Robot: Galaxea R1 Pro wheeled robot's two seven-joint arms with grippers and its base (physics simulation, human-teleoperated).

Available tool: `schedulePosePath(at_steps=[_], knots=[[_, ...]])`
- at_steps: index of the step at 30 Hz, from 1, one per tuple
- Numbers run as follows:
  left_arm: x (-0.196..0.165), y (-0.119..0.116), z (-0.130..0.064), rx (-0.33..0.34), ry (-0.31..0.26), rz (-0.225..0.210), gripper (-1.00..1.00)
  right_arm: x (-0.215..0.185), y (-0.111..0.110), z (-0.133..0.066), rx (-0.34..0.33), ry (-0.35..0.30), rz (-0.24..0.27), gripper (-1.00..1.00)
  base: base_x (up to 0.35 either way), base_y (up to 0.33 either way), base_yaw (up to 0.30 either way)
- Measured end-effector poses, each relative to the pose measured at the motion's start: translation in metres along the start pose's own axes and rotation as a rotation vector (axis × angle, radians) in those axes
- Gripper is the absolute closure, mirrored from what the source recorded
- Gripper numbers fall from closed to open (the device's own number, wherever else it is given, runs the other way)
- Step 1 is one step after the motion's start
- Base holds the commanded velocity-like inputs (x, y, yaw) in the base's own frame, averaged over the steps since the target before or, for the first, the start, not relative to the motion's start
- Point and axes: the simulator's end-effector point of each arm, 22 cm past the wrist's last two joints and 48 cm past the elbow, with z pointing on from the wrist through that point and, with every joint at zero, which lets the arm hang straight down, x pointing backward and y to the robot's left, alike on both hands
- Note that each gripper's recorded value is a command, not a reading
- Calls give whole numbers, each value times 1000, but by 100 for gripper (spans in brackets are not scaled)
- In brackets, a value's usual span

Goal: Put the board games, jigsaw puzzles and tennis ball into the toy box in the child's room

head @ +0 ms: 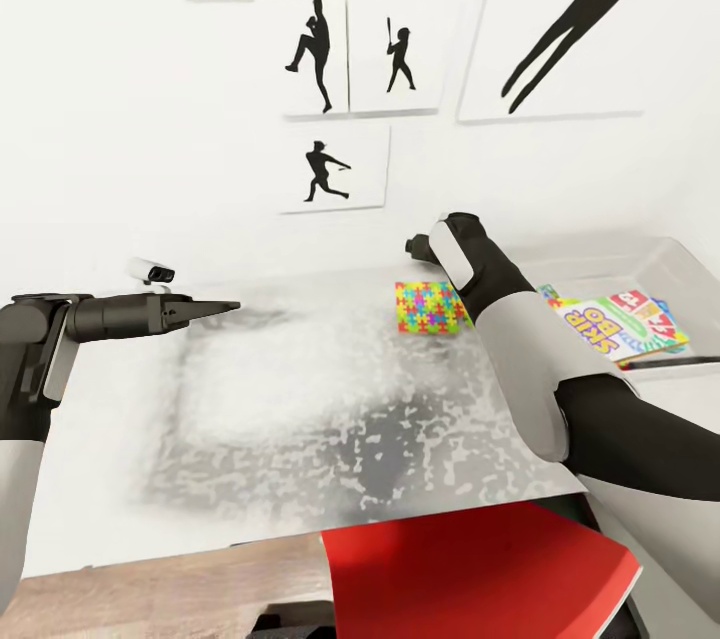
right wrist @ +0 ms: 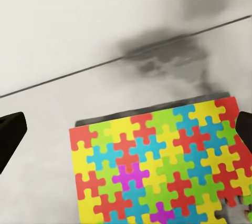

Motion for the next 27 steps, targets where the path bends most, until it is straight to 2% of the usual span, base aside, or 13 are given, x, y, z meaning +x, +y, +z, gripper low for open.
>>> schedulePosePath(at_steps=[10, 27], knots=[[5, 8, 2, -1, 4, -16, -100, 3, -12, 9, 51, -11, -52, -100, 0, 0, 0], [14, 23, 4, -4, 10, -42, -100, 18, -15, 26, 60, 13, -59, -100, 0, 0, 0]])
